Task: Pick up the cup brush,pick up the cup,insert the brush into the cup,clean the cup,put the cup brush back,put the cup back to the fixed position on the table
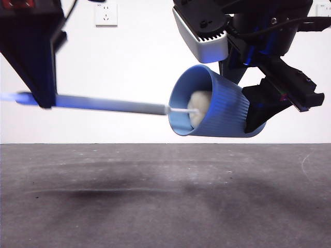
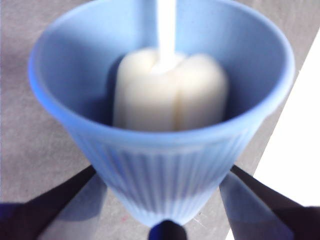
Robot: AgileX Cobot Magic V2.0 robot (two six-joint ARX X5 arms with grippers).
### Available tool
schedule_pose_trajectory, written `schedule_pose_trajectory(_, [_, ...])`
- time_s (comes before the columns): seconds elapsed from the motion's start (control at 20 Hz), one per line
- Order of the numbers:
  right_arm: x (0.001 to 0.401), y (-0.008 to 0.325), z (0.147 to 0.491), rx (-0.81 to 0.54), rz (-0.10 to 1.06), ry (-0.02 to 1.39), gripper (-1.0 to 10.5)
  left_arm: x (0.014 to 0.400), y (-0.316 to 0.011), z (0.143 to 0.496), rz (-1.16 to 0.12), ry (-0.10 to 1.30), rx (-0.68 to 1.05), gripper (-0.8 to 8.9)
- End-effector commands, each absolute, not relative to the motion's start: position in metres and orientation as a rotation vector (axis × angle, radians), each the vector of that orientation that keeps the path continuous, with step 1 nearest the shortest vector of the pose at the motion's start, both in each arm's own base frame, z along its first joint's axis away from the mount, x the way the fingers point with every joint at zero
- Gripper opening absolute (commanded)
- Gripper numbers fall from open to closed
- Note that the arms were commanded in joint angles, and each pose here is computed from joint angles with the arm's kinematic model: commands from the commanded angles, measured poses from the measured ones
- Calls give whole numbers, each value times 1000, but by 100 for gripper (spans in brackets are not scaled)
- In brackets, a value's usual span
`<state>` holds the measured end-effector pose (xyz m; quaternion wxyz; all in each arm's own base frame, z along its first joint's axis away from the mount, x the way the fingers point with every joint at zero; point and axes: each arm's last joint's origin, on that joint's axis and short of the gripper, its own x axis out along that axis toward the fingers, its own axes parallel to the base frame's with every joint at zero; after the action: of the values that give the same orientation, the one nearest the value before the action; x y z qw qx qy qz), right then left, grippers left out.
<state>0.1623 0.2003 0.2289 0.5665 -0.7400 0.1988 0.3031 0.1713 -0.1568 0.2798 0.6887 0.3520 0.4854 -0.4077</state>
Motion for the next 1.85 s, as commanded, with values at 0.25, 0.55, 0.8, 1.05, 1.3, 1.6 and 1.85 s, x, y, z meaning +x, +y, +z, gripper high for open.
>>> schedule_pose_trajectory(0.25, [164, 199, 229, -1683, 684, 487, -17, 156, -111, 302, -797, 1142, 706, -8])
schedule_pose_trajectory(0.55, [166, 197, 232, -1550, 626, 513, -17, 140, -90, 316, -731, 1112, 631, -8])
schedule_pose_trajectory(0.8, [166, 187, 255, -1237, 500, 472, -17, 134, -78, 323, -670, 1093, 507, -9])
schedule_pose_trajectory(1.05, [156, 167, 288, -883, 388, 396, -17, 142, -80, 322, -610, 1030, 320, -8])
schedule_pose_trajectory(1.3, [140, 145, 317, -601, 330, 300, -17, 160, -87, 279, -433, 989, 101, -8])
schedule_pose_trajectory(1.6, [127, 131, 333, -407, 347, 253, -17, 174, -90, 235, -239, 834, -170, -8])
schedule_pose_trajectory(1.85, [127, 132, 333, -379, 374, 254, -17, 172, -88, 216, -156, 816, -203, -9])
